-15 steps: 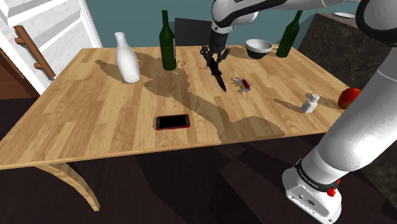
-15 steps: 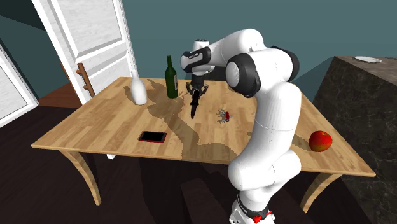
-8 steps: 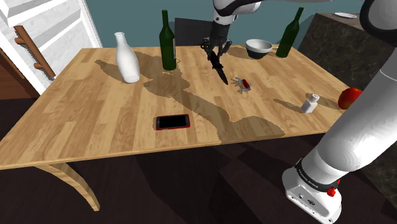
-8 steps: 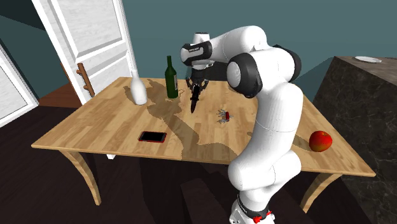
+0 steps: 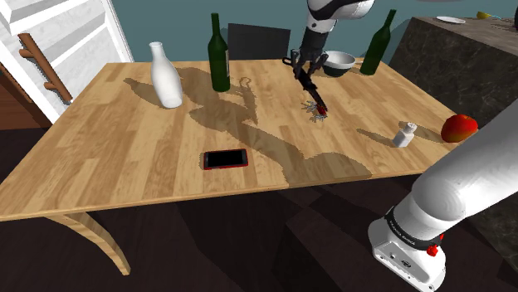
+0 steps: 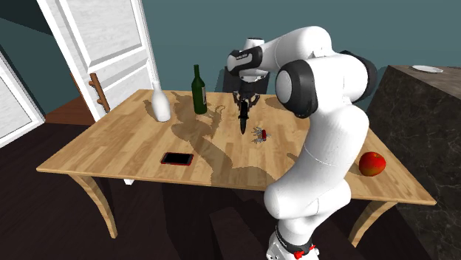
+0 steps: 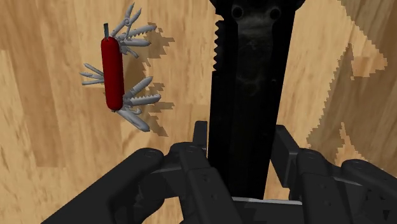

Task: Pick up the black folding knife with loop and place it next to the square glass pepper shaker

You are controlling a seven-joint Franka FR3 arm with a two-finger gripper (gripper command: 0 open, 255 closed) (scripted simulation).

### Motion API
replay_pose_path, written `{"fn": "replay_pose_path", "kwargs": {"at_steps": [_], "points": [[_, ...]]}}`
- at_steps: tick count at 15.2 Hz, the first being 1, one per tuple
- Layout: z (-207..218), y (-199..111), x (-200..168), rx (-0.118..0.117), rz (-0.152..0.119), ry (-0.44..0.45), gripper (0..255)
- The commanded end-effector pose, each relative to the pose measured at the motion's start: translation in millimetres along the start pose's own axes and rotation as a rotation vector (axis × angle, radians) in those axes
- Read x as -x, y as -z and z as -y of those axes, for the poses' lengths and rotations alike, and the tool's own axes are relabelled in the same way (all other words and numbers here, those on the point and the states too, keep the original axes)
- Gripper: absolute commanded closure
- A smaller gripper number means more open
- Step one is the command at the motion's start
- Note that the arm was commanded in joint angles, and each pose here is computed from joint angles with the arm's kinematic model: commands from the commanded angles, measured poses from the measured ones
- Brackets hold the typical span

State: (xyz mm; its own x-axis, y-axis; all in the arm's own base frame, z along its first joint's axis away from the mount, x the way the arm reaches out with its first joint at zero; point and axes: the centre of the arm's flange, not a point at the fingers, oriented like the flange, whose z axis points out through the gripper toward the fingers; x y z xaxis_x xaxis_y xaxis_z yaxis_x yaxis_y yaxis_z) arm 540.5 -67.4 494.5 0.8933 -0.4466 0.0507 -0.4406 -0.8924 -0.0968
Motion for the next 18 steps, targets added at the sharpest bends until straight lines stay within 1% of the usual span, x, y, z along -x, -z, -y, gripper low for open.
{"fn": "replay_pose_path", "kwargs": {"at_steps": [1, 18], "points": [[-26, 3, 5, -0.001, 0.0, 0.001, 255], [-244, 27, 51, -0.001, 0.0, 0.001, 255]]}}
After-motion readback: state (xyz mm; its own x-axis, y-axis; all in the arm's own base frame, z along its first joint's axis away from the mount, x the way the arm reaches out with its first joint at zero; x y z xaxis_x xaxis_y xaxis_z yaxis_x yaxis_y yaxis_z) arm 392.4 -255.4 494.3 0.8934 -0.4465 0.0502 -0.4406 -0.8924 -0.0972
